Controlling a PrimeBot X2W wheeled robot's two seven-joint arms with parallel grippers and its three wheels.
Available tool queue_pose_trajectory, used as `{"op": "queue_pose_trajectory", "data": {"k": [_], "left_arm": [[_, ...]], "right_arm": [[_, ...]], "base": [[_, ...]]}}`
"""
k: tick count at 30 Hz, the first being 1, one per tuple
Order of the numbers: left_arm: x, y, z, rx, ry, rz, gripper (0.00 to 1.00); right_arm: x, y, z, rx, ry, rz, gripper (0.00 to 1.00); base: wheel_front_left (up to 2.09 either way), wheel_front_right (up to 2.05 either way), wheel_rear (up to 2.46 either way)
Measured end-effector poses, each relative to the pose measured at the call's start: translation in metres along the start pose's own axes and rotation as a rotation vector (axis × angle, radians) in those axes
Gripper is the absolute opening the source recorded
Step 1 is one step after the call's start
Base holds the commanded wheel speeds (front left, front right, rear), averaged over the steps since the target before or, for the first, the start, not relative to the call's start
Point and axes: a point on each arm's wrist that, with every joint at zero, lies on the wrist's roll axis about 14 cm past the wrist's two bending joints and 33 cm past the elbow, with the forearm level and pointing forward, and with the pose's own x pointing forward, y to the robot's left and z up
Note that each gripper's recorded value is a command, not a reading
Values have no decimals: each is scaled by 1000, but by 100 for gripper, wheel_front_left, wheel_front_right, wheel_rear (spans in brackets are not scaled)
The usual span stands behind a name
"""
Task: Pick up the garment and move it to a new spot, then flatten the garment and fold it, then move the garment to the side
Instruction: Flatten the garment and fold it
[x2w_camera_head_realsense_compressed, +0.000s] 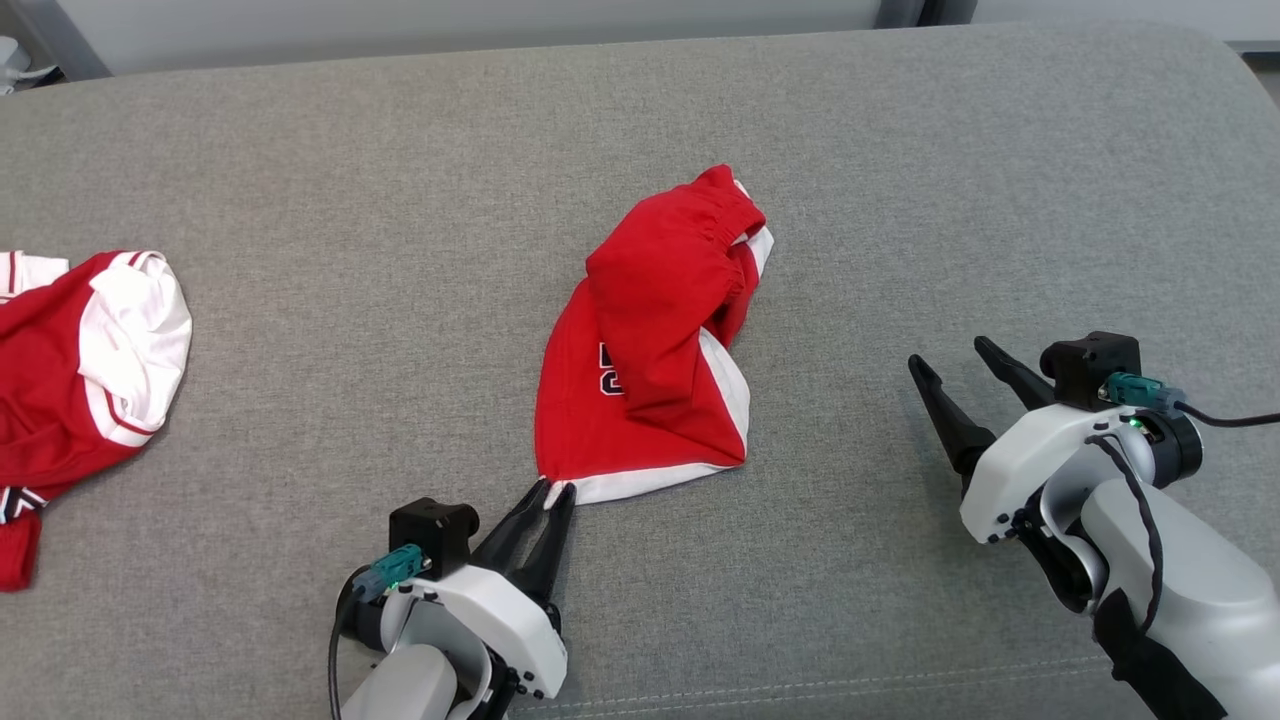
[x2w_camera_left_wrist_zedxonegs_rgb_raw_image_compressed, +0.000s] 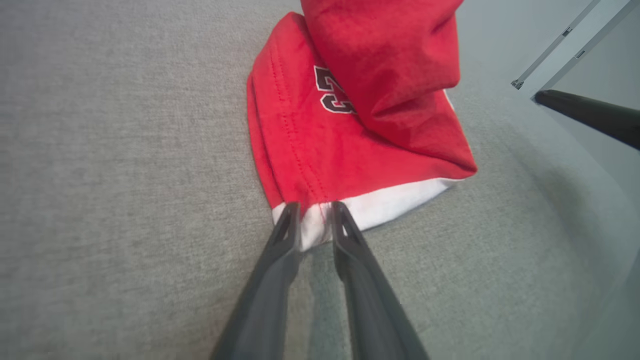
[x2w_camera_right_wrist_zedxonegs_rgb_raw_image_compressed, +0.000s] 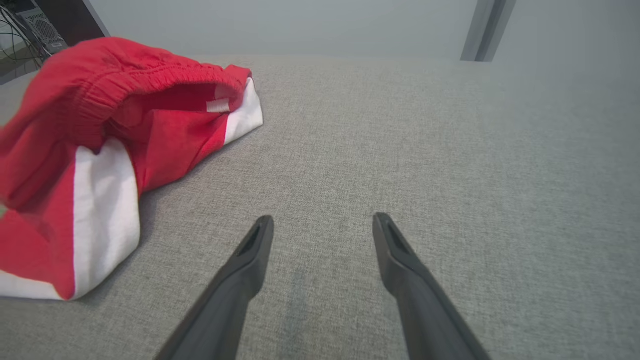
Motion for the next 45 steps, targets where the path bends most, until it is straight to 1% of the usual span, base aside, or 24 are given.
{"op": "queue_pose_trajectory", "data": {"k": [1,2,3,11,12,13,14,15,16,20,22,24,27,29,31,36,38,41,45], "left_arm": [[-1,0,-1,-3,2,2,38],[-1,1,-1,-4,2,4,76],[-2,1,0,-3,0,5,100],[-2,-1,1,-5,-3,1,100],[-2,-2,0,-4,0,-3,88],[-2,-4,-2,-1,6,-10,49],[-2,-5,-3,0,12,-14,38],[-2,-6,-5,3,18,-17,3],[-2,-6,-7,4,23,-18,0],[-2,-5,-10,5,34,-14,0],[-2,-2,-3,-2,11,-1,0],[-1,6,18,-6,-55,25,0],[-6,29,73,1,-227,117,0],[-19,47,107,15,-336,185,0],[-36,64,124,30,-401,247,0],[-69,95,116,15,-409,362,0],[-79,103,115,12,-416,391,0],[-82,105,111,11,-406,397,0],[-83,104,105,-6,-394,393,0]], "right_arm": [[1,1,0,0,-1,3,100],[1,3,1,0,-2,6,100],[2,4,1,0,-3,8,100],[1,5,2,-5,-5,13,100],[1,5,2,-5,-5,12,100],[0,5,2,-5,-4,11,100],[0,4,2,-5,-4,10,100],[0,4,1,-5,-3,9,100],[0,3,1,-5,-3,8,100],[-1,3,3,-4,-7,7,100],[0,4,5,-4,-13,10,100],[1,8,10,-6,-25,20,100],[4,17,19,-10,-49,48,100],[7,28,22,-16,-58,78,100],[8,43,20,-28,-55,122,100],[9,95,11,-60,-35,277,100],[9,126,3,-89,-12,372,100],[13,138,-1,-123,10,416,100],[23,148,-4,-156,41,447,100]], "base": [[0,0,0],[0,0,0],[0,0,0],[0,0,0],[0,0,0],[0,0,0],[0,0,0],[0,0,0],[0,0,0],[0,0,0],[0,0,0],[0,0,0],[0,0,0],[0,0,0],[0,0,0],[0,0,0],[0,0,0],[0,0,0],[0,0,0]]}}
